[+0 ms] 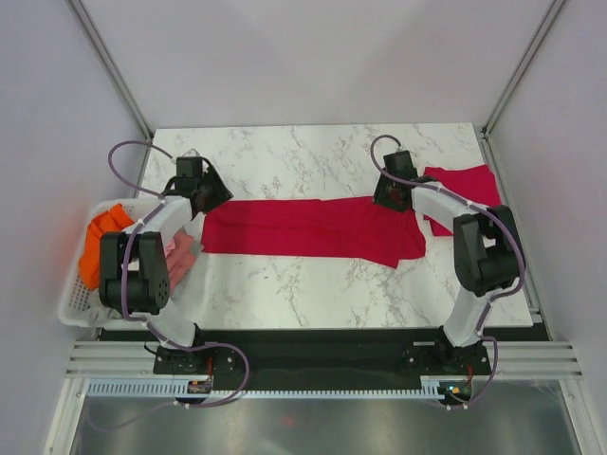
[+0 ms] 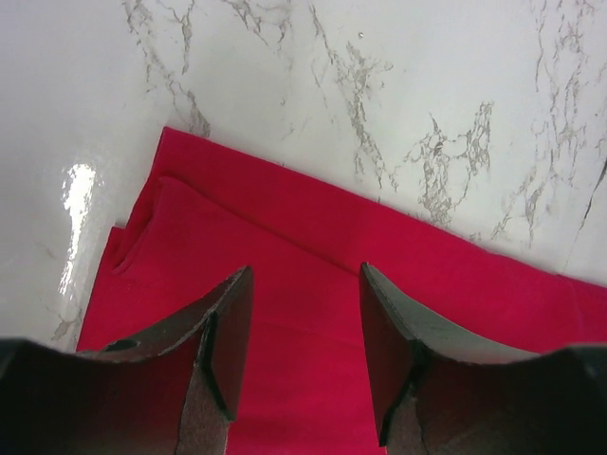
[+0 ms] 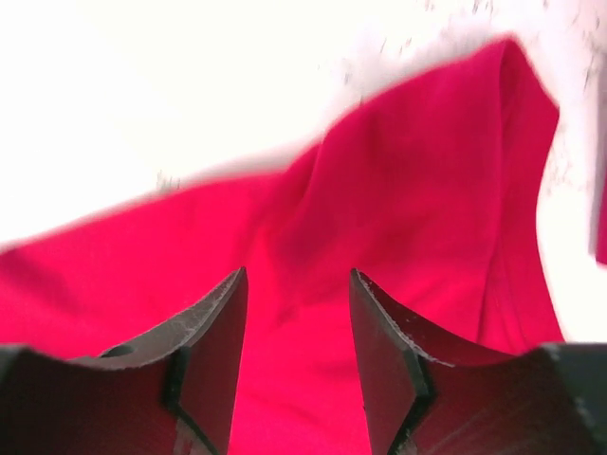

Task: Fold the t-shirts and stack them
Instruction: Fold the tshirt

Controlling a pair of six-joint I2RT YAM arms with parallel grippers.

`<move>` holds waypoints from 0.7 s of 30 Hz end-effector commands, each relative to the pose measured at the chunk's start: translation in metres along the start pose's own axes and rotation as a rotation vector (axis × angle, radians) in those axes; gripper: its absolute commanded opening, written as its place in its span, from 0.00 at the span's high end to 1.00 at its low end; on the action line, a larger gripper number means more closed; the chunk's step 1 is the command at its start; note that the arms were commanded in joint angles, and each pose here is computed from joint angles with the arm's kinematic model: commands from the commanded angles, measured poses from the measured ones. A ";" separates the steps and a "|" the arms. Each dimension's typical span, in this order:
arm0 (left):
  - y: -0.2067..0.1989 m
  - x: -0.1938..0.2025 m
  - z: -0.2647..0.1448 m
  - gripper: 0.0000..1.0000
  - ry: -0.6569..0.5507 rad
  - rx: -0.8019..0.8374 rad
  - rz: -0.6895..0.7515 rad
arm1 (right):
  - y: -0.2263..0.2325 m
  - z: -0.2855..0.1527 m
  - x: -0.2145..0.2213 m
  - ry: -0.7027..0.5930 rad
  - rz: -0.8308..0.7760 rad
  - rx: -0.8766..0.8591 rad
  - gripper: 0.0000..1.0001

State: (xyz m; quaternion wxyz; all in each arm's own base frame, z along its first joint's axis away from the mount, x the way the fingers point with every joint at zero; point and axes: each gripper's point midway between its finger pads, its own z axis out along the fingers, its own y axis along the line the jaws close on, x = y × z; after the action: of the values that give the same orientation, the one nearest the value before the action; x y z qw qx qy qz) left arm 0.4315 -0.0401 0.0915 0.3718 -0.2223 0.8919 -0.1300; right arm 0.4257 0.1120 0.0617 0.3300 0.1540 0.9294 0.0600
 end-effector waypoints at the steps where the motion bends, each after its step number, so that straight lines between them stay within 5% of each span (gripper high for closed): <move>1: -0.004 -0.015 -0.003 0.44 -0.038 -0.024 0.049 | -0.010 0.016 -0.025 -0.033 0.068 0.107 0.46; 7: -0.014 -0.015 -0.002 0.44 -0.042 -0.055 0.119 | -0.018 0.051 -0.033 0.024 0.164 0.114 0.50; 14: -0.014 0.006 0.023 0.45 0.089 -0.116 0.163 | 0.006 0.102 -0.053 0.052 0.229 0.077 0.57; 18: -0.023 0.015 0.034 0.45 0.141 -0.113 0.207 | 0.055 0.151 -0.105 -0.010 0.275 -0.058 0.65; 21: -0.023 0.028 0.045 0.45 0.192 -0.137 0.240 | 0.105 0.172 -0.130 -0.014 0.281 -0.280 0.63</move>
State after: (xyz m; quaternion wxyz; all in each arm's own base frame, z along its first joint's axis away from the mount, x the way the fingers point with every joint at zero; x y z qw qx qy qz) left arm 0.4497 -0.0696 0.0534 0.2924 -0.1641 0.9400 -0.0635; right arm 0.6290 0.1347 0.0333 0.3565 0.2532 0.8878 0.1435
